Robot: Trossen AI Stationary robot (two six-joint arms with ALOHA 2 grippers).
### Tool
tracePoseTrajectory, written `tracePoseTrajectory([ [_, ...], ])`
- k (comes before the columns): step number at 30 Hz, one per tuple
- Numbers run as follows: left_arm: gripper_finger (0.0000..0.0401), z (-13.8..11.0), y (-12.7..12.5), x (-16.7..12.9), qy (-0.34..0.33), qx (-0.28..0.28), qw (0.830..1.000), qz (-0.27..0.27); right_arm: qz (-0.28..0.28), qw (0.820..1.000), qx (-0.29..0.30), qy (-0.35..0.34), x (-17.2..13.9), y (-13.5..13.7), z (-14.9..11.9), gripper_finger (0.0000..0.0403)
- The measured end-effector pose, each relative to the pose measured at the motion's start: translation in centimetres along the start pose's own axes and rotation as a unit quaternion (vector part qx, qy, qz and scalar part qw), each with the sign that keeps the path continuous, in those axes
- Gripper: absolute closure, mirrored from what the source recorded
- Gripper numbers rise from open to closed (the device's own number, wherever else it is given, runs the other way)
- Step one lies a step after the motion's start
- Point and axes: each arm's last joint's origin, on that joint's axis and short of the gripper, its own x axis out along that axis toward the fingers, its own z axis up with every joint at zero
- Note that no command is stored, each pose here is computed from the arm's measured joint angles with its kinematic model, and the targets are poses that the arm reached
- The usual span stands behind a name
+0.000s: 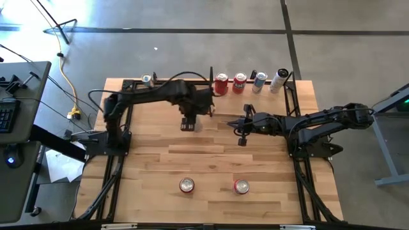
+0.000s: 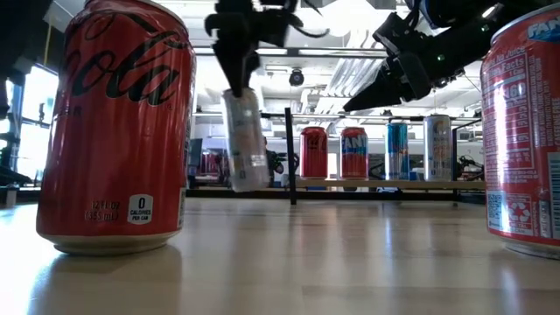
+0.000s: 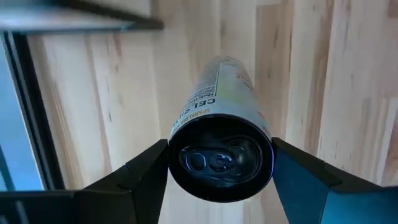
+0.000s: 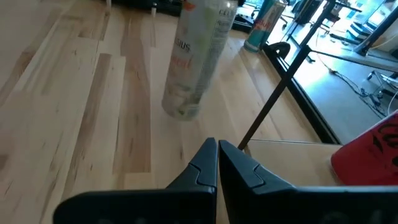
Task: Place canned beverage on shelf
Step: Put the white-yellow soda can on the shelf aligned with the other white-yellow soda can
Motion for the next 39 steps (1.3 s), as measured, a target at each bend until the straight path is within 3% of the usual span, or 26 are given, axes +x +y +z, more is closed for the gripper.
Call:
tracePoseTrajectory([
  [7,0.0171,3.1,-2.0,2.3,0.037,0.078,0.996,-0.006,0.004,1.000,-0.003,0.019,0.0,0.1,-0.4,0.0403],
  [13,0.0171,4.0,-4.1,2.8,0.044,0.128,0.991,0.017,0.005,1.000,-0.006,0.021,0.0,0.1,-0.4,0.0403],
  [25,0.0116,4.2,-5.6,3.0,0.052,0.132,0.989,0.049,0.004,1.000,-0.009,0.019,0.0,0.1,-0.4,0.0403],
  [33,0.0114,4.3,-5.6,3.0,0.053,0.126,0.989,0.052,0.004,1.000,-0.009,0.019,0.0,0.1,-0.4,0.0403],
  [39,0.0114,4.7,-5.2,1.1,0.019,0.119,0.991,0.061,0.004,1.000,-0.009,0.019,0.0,0.1,-0.4,0.0403],
])
